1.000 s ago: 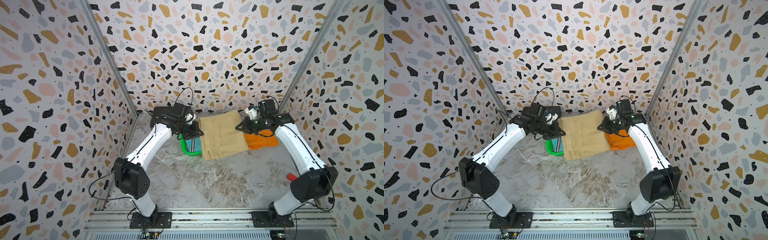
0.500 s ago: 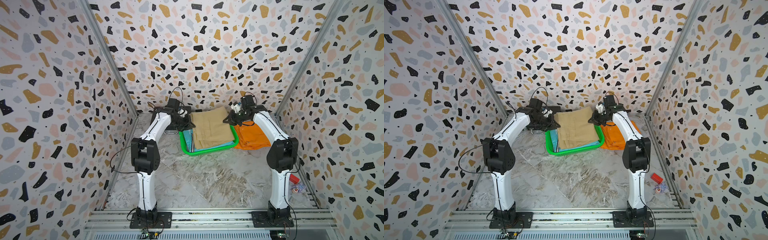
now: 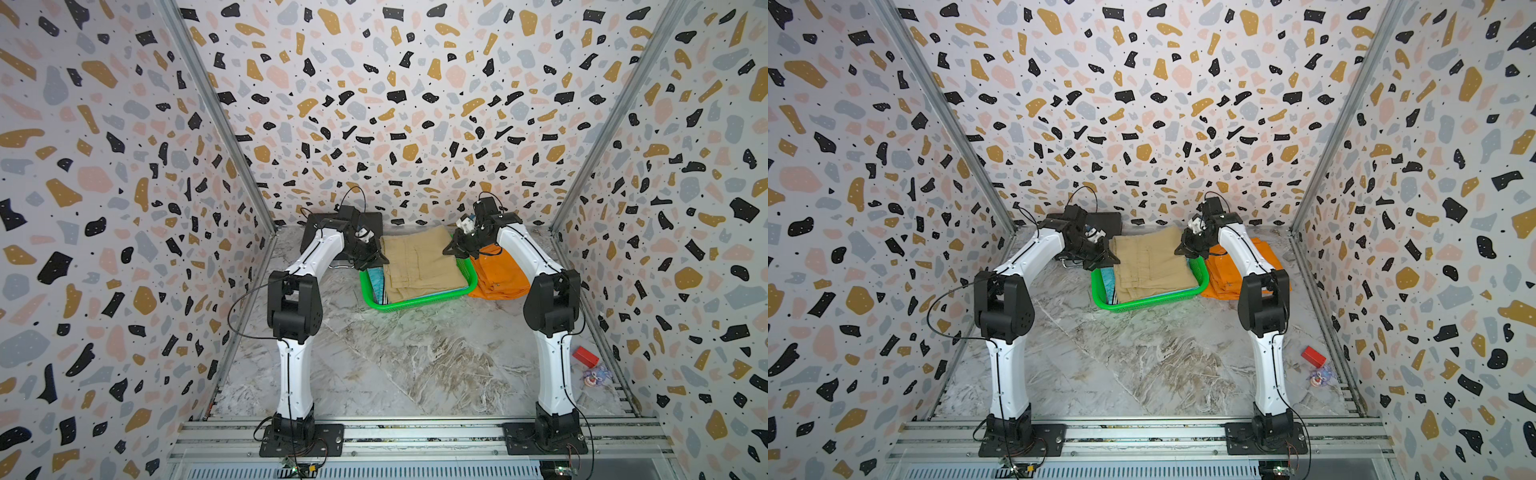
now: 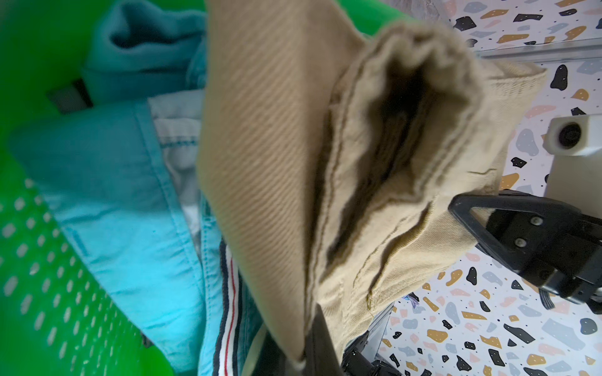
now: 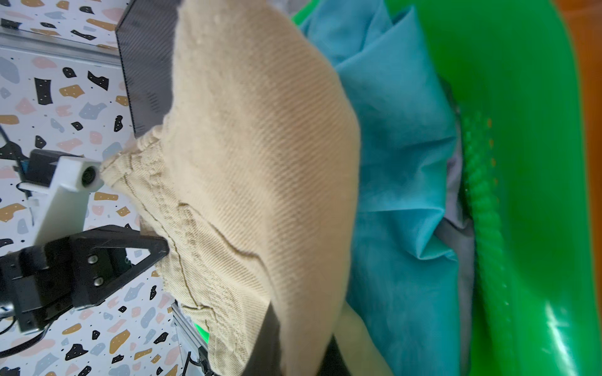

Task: Put the folded long pants in the basket
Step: Place the long pant in the basket.

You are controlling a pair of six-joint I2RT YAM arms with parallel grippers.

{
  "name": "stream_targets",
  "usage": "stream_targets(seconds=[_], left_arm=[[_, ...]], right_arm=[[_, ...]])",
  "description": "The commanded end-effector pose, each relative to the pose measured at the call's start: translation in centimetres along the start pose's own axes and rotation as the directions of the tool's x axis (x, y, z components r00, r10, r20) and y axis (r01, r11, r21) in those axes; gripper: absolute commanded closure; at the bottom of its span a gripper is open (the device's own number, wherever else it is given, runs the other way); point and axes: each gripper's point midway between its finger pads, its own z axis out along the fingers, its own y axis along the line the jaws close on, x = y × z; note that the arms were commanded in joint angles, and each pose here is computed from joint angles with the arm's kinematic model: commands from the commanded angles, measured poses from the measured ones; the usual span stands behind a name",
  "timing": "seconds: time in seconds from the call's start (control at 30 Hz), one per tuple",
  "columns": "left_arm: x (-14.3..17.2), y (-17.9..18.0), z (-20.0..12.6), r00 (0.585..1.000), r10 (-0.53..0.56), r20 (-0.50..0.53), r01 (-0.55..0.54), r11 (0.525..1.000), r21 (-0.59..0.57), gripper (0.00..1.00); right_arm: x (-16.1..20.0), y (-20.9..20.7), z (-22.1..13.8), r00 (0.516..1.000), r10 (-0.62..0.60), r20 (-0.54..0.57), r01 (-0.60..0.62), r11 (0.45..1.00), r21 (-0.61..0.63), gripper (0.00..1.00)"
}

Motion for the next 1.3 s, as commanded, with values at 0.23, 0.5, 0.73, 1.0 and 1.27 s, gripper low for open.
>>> stream_targets(seconds=[0.23,0.5,0.73,1.0,1.27], left_arm=[[2.3,-4.8,-7.2,0.996,0.044,0.073,-0.049,0.996,0.073,1.0],[2.3,-2.1,-4.5,1.0,-0.015,0.008,0.014,0.999,0.043,1.0],[-0.2,4.4,1.0,0.996,-0.076,-0.041,0.073,0.995,-0.075,1.0],[-0.2,7.9,2.1,0.994,-0.099,-0.05,0.09,0.983,-0.157,1.0],[-0.8,4.4,-1.3,1.0,-0.017,0.02,0.019,0.994,-0.109,0.64]], right_arm=[[0.9,5.5,-9.3,0.991,-0.08,0.107,0.081,0.997,-0.004,1.0],[0.9,2.8,-5.8,0.999,-0.019,0.032,0.018,0.999,0.027,1.0],[-0.8,-2.2,0.2,1.0,-0.012,-0.006,0.012,0.995,0.103,1.0],[1.3,-5.8,2.8,0.997,0.036,-0.065,-0.024,0.983,0.182,1.0],[-0.3,-2.1,-0.9,0.998,-0.055,0.022,0.052,0.988,0.147,0.64]])
